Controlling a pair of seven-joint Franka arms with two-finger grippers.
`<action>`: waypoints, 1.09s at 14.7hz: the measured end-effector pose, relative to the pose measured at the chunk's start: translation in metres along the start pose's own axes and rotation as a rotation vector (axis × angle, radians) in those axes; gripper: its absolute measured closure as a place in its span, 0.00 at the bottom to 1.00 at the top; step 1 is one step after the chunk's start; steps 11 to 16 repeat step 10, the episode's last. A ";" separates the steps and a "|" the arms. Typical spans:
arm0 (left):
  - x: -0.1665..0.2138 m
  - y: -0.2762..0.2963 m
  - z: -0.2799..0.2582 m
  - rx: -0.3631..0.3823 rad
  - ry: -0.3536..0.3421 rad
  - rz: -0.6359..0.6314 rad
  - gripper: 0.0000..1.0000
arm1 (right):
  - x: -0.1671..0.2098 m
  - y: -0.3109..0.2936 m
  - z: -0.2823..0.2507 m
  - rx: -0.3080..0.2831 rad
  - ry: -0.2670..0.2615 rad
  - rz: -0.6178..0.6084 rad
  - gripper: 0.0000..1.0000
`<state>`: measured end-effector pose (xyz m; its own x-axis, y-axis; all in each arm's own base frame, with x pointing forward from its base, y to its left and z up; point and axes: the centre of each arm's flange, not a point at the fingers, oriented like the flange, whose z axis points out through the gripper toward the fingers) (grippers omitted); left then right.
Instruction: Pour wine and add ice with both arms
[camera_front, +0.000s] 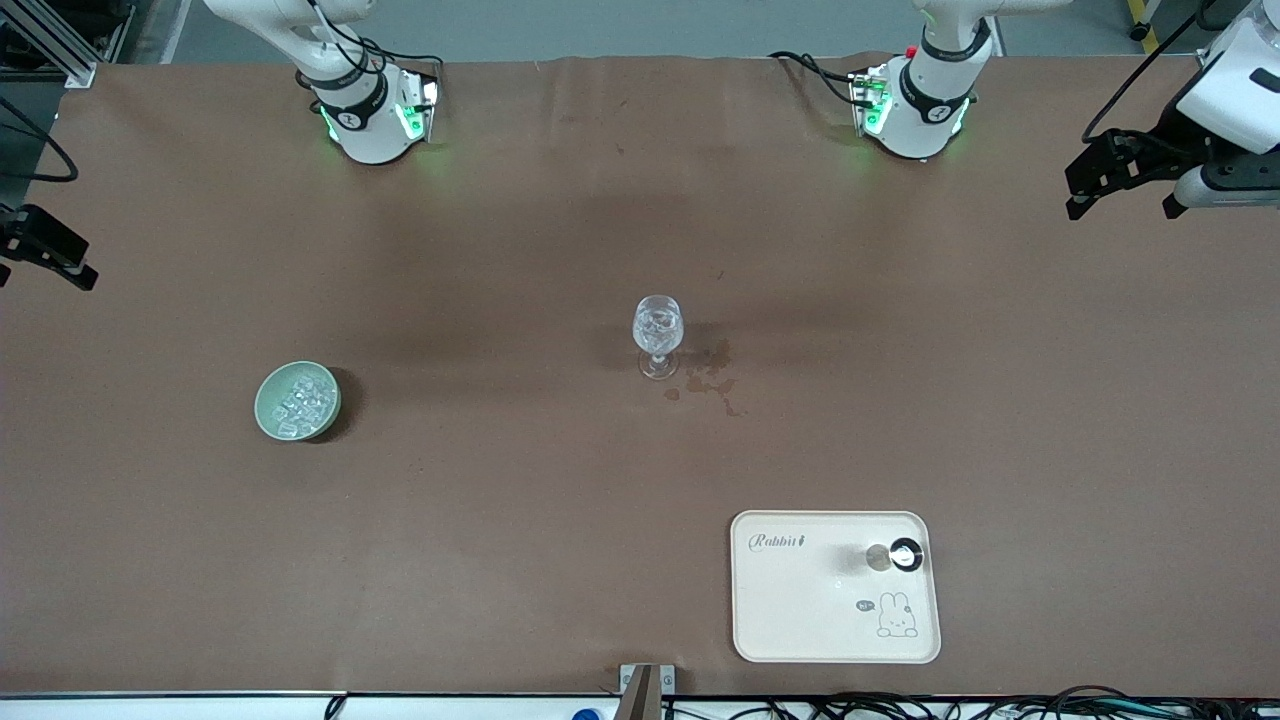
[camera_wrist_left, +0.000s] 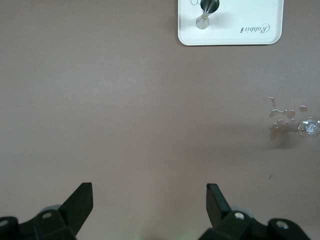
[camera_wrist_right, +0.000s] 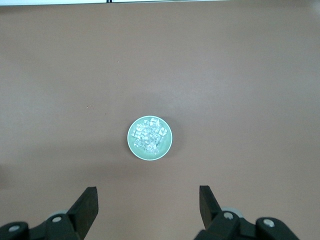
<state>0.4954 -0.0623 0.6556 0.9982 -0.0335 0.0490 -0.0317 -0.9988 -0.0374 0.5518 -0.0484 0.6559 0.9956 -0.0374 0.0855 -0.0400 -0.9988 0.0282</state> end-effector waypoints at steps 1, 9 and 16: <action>0.000 -0.002 0.000 -0.001 0.003 -0.003 0.00 | 0.002 -0.001 -0.002 0.000 -0.016 -0.001 0.10; 0.012 -0.005 0.006 -0.005 0.003 -0.007 0.00 | 0.013 -0.007 0.019 0.026 -0.081 -0.042 0.10; 0.012 -0.004 0.006 -0.005 0.002 -0.007 0.00 | 0.014 -0.007 0.024 0.034 -0.088 -0.042 0.10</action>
